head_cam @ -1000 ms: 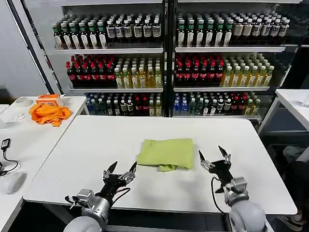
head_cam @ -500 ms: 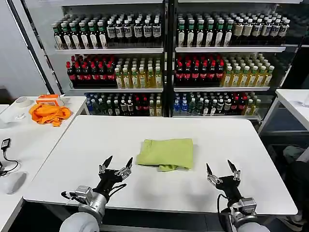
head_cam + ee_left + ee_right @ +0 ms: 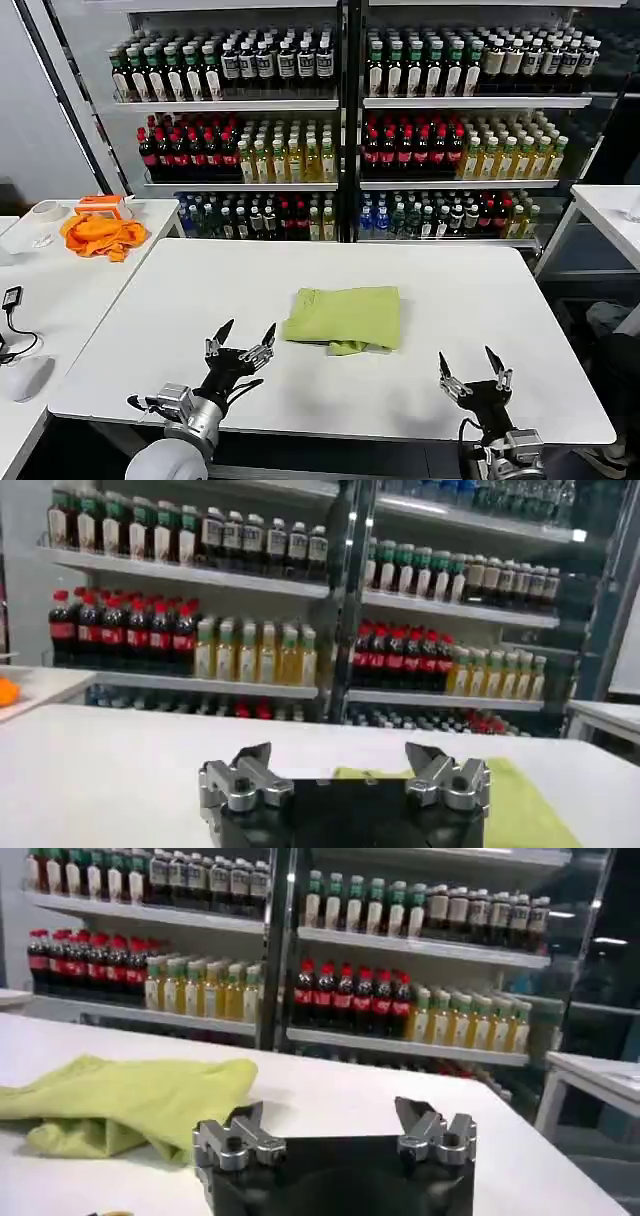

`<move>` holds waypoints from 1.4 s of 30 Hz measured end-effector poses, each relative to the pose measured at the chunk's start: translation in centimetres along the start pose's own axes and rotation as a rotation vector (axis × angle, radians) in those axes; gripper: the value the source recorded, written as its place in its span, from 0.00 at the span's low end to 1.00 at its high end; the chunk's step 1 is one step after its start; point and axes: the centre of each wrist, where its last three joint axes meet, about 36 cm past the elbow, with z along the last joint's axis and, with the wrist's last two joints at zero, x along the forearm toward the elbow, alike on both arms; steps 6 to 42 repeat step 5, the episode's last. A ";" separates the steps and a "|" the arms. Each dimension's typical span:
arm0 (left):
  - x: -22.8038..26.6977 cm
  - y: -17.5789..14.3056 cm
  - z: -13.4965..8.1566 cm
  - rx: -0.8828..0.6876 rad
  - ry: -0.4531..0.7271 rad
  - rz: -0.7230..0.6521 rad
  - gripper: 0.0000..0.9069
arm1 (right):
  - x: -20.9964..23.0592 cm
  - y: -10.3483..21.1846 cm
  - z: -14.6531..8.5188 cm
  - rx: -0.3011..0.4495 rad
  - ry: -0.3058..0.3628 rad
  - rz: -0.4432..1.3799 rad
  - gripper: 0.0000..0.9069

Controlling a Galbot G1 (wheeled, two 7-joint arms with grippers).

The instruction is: Fold and organize the clothes.

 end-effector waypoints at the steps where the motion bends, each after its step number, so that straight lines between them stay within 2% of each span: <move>1: 0.0 0.0 -0.1 0.000 -0.002 0.000 1.00 | 0.1 0.0 0.0 0.001 -0.003 0.006 1.00; 42: 0.1 -0.2 -0.1 -0.001 -0.006 -0.001 1.00 | 0.4 0.2 0.0 -0.003 -0.013 0.016 1.00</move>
